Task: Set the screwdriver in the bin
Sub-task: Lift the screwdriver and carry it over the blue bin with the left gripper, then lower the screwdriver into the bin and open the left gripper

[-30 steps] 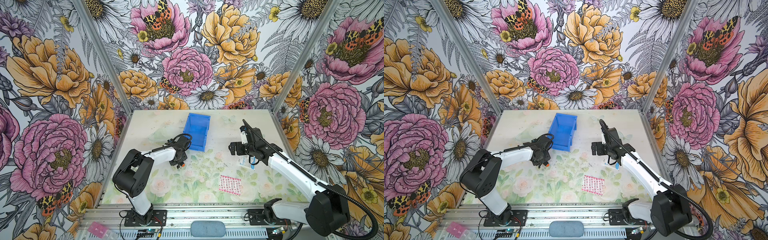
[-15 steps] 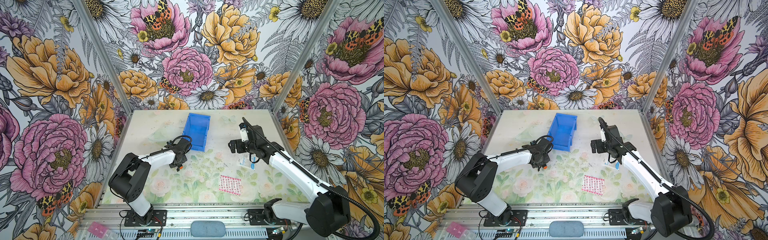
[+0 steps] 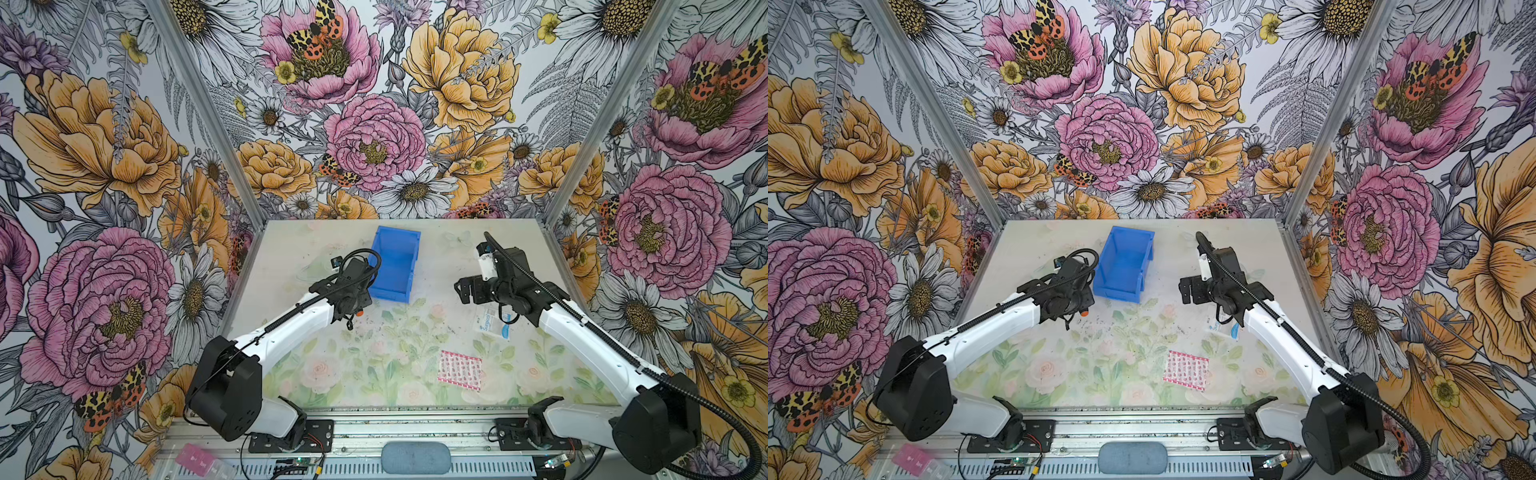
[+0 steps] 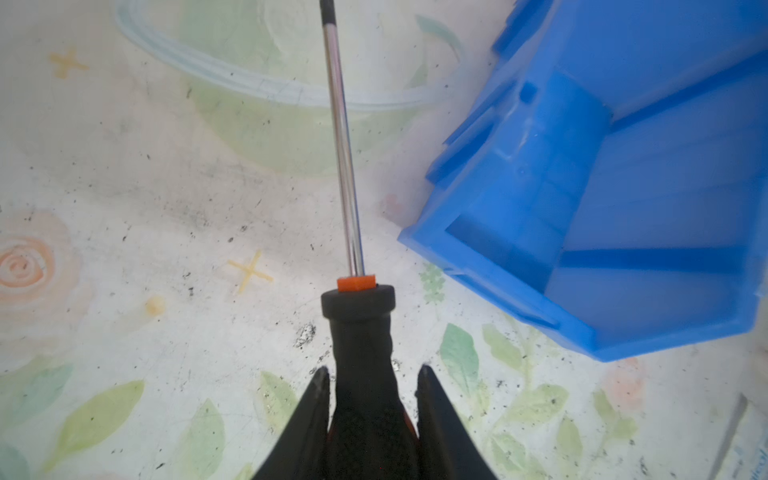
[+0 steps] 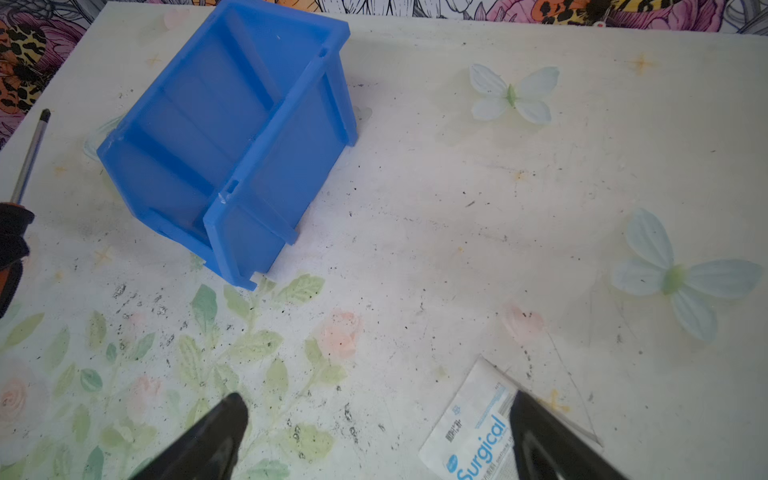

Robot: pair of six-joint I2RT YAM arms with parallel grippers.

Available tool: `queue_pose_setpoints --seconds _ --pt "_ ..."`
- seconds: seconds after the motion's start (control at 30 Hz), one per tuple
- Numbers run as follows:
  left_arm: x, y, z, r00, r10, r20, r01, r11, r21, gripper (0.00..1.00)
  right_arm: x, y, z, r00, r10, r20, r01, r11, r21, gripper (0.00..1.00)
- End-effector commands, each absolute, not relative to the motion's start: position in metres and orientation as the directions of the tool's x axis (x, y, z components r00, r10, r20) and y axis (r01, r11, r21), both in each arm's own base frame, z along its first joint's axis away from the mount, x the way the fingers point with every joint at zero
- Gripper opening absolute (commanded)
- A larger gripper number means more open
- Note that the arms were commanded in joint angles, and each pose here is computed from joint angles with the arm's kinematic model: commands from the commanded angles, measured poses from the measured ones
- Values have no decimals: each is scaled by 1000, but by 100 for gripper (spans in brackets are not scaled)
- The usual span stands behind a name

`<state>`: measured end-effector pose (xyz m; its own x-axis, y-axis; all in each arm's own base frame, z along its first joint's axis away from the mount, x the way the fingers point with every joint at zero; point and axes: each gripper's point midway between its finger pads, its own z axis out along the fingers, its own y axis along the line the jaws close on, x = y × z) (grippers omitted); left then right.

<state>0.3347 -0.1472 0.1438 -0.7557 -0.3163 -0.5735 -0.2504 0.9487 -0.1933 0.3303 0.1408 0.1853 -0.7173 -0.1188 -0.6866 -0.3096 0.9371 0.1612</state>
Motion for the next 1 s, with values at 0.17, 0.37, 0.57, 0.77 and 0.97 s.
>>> queue_pose_setpoints --seconds 0.17,0.37,0.57,0.77,0.97 --pt "375 -194 183 -724 -187 -664 -19 967 -252 12 334 148 198 -693 -111 -712 -331 927 178 100" --pt "406 -227 188 -720 -131 -681 78 960 -268 12 333 147 198 -693 -112 -712 -331 927 175 99" --pt "438 -249 169 -735 -100 -670 99 963 -252 12 333 147 198 -691 -114 -714 -332 927 173 100" --pt "459 -254 136 -765 -98 -637 62 973 -224 12 333 145 199 -687 -116 -717 -330 929 166 100" --pt "468 -257 115 -781 -94 -618 49 977 -210 13 335 145 199 -686 -121 -717 -329 931 158 100"
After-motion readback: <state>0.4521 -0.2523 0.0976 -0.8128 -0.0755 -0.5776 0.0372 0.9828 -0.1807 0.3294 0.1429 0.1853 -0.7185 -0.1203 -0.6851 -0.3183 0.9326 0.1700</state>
